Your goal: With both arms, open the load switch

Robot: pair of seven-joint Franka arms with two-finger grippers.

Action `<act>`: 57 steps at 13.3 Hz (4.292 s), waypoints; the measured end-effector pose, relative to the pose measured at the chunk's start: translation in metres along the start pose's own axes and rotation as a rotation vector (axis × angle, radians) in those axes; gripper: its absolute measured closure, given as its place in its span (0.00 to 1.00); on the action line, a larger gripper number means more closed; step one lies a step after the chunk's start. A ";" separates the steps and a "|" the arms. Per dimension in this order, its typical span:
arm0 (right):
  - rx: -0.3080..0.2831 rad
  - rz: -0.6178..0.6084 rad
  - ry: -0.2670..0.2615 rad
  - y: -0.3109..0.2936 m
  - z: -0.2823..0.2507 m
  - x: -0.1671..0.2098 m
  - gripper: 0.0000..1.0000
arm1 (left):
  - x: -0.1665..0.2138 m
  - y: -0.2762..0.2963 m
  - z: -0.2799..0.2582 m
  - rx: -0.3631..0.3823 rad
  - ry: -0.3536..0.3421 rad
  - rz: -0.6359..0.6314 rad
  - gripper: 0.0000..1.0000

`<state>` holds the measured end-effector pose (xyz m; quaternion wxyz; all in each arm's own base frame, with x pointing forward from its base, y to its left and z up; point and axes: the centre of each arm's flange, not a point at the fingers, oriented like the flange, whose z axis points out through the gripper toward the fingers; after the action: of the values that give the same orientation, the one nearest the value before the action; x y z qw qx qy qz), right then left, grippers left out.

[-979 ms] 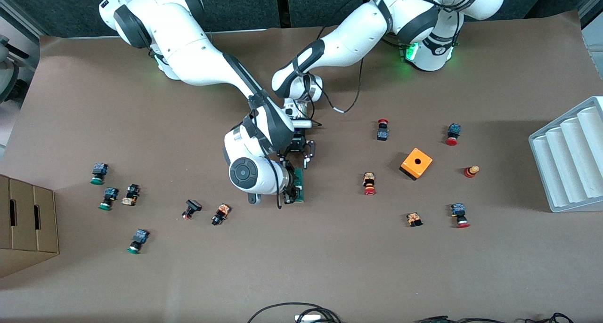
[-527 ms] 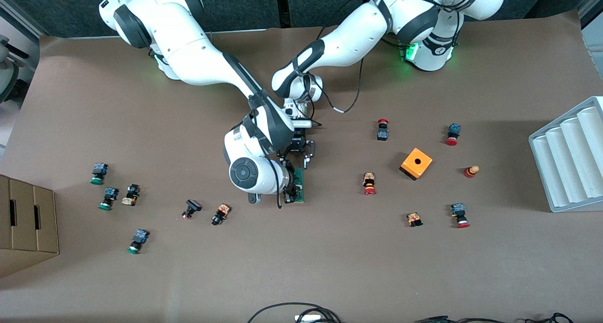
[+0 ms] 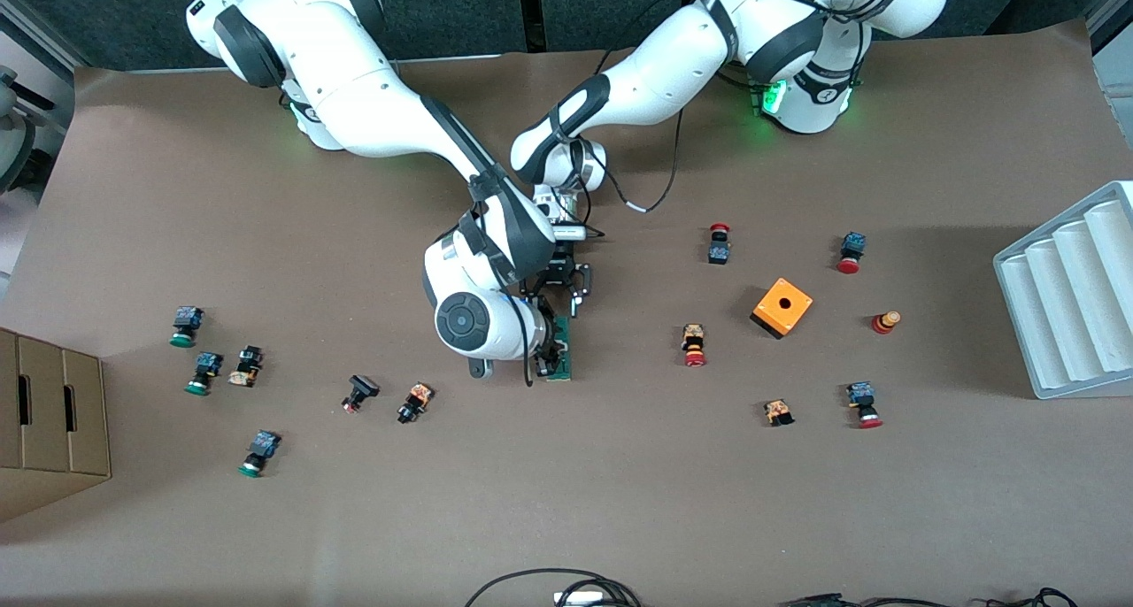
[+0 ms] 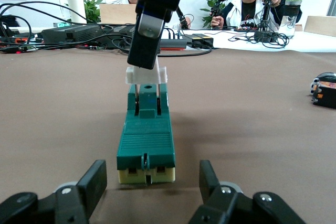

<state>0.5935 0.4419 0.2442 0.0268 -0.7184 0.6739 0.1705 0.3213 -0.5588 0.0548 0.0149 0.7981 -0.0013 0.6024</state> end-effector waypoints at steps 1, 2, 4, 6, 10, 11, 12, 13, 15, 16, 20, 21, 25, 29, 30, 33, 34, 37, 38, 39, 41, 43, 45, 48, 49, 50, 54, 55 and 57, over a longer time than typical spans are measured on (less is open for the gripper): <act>-0.002 -0.001 0.001 0.001 0.000 0.000 0.71 | 0.000 0.000 0.000 0.000 0.000 0.000 0.20; -0.004 -0.003 0.002 0.001 0.001 -0.001 0.71 | 0.000 0.000 0.000 0.000 0.000 0.000 0.20; -0.009 -0.008 0.004 0.004 0.003 -0.002 0.71 | 0.000 0.000 0.000 0.000 0.000 0.000 0.20; -0.015 -0.014 0.015 0.008 0.005 -0.002 0.71 | 0.000 0.000 0.000 0.000 0.000 0.000 0.20; -0.025 -0.022 0.023 0.012 0.011 -0.003 0.71 | 0.000 0.000 0.000 0.000 0.000 0.000 0.20; -0.027 -0.024 0.027 0.014 0.013 -0.004 0.71 | 0.000 0.000 0.000 0.000 0.000 0.000 0.20; -0.029 -0.027 0.030 0.015 0.016 -0.004 0.70 | 0.000 0.000 0.000 0.000 0.000 0.000 0.20; -0.030 -0.028 0.033 0.016 0.018 -0.004 0.71 | 0.000 0.000 0.000 0.000 0.000 0.000 0.20; -0.032 -0.030 0.037 0.018 0.022 -0.003 0.71 | 0.000 0.000 0.000 0.000 0.000 0.000 0.20; -0.032 -0.031 0.037 0.018 0.023 -0.002 0.71 | 0.000 0.000 0.000 0.000 0.000 0.000 0.20; -0.028 -0.034 0.039 0.019 0.026 -0.002 0.71 | 0.000 0.000 0.000 0.000 0.000 0.000 0.20; -0.024 -0.035 0.041 0.019 0.028 -0.001 0.70 | 0.000 0.000 0.000 0.000 0.000 0.000 0.20; -0.017 -0.039 0.046 0.020 0.030 -0.002 0.70 | 0.000 0.000 0.000 0.000 0.001 0.000 0.20; -0.002 -0.038 0.039 0.014 0.011 0.003 0.62 | 0.000 0.000 0.000 -0.001 0.001 0.000 0.20; 0.000 -0.051 0.037 0.011 -0.004 0.005 0.52 | 0.000 0.000 0.000 -0.001 0.001 0.001 0.20; 0.050 -0.174 0.024 0.001 -0.075 0.015 0.24 | 0.000 0.000 0.000 -0.001 0.001 0.001 0.20; 0.065 -0.228 0.020 0.000 -0.104 0.023 0.14 | 0.000 0.000 0.000 -0.001 0.001 0.001 0.20; 0.096 -0.448 0.044 0.005 -0.200 0.060 0.00 | 0.000 0.000 0.001 -0.001 0.002 0.001 0.20; 0.096 -0.525 0.053 0.008 -0.228 0.078 0.00 | 0.000 0.000 0.001 -0.001 0.002 0.001 0.19; 0.089 -0.613 0.056 0.013 -0.255 0.099 0.00 | 0.000 0.000 0.001 -0.002 0.002 0.001 0.16; 0.069 -0.788 0.074 0.022 -0.301 0.146 0.00 | 0.001 0.000 0.001 -0.001 0.003 0.002 0.11; 0.024 -0.959 0.122 0.038 -0.339 0.194 0.00 | 0.002 0.001 0.001 -0.002 0.003 0.001 0.00; -0.013 -1.126 0.159 0.063 -0.377 0.238 0.00 | 0.004 0.005 0.000 -0.011 -0.013 -0.002 0.00; -0.040 -1.331 0.213 0.101 -0.416 0.298 0.00 | 0.022 0.014 -0.002 0.039 -0.096 0.065 0.00; -0.050 -1.380 0.225 0.112 -0.424 0.316 0.00 | 0.036 0.020 -0.002 0.059 -0.129 0.100 0.00; -0.058 -1.423 0.235 0.122 -0.431 0.332 0.00 | 0.050 0.025 -0.002 0.077 -0.154 0.141 0.00; -0.089 -1.526 0.282 0.141 -0.445 0.378 0.00 | 0.082 0.036 -0.005 0.102 -0.264 0.295 0.00; -0.105 -1.532 0.297 0.140 -0.445 0.380 0.00 | 0.091 0.038 -0.007 0.100 -0.299 0.331 0.00; -0.129 -1.538 0.318 0.139 -0.444 0.380 0.00 | 0.116 0.039 -0.005 0.103 -0.375 0.384 0.00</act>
<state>0.5628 -0.0545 0.5813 -0.0012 -0.9989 -0.0277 0.0378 0.3476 -0.5961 0.1687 -0.1406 0.8806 -0.1246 0.4350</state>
